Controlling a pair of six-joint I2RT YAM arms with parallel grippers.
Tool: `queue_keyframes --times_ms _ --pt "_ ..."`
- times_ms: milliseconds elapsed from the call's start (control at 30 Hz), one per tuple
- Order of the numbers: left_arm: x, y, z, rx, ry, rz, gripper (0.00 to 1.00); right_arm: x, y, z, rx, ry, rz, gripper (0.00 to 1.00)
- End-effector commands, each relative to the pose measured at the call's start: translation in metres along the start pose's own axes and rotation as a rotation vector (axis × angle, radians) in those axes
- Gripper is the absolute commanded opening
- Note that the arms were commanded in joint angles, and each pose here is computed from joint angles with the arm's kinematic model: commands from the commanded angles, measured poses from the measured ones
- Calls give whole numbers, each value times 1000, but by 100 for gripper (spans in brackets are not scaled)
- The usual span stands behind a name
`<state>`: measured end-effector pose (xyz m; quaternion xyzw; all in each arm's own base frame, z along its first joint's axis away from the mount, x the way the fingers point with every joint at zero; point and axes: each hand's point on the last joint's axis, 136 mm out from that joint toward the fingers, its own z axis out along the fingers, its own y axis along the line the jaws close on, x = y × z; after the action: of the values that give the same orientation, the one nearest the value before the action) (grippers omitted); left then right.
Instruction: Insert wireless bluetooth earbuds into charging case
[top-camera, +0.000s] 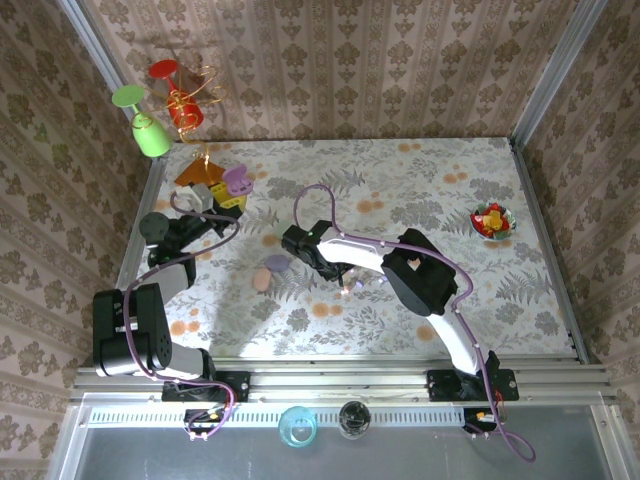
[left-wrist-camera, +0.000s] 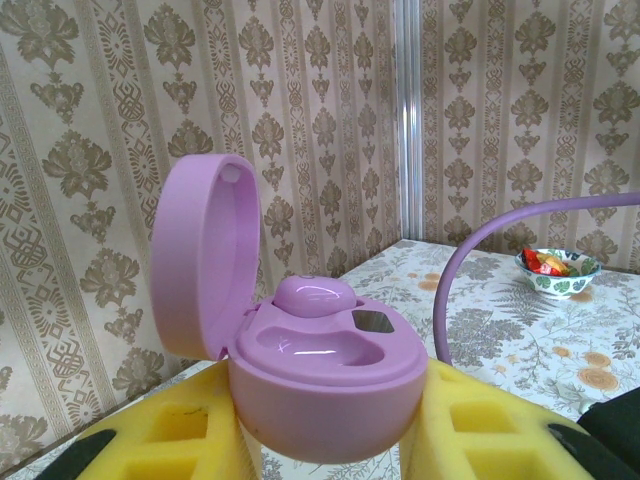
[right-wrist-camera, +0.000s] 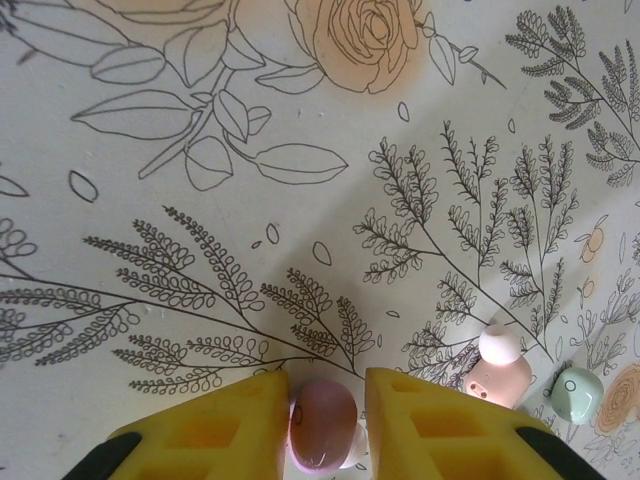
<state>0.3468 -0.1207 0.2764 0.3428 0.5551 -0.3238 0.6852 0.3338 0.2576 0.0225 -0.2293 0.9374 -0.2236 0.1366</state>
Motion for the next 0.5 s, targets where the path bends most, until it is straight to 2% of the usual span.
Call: queue_keyframes --times_ms 0,267,467 --pt "-14 -4 4 34 -27 68 28 9 -3 8 48 41 -12 25" --pt "-12 -10 7 34 -32 90 28 3 -10 -7 11 -8 31 22" --pt "1 -27 20 70 -25 69 28 -12 -31 -39 -147 -127 197 22"
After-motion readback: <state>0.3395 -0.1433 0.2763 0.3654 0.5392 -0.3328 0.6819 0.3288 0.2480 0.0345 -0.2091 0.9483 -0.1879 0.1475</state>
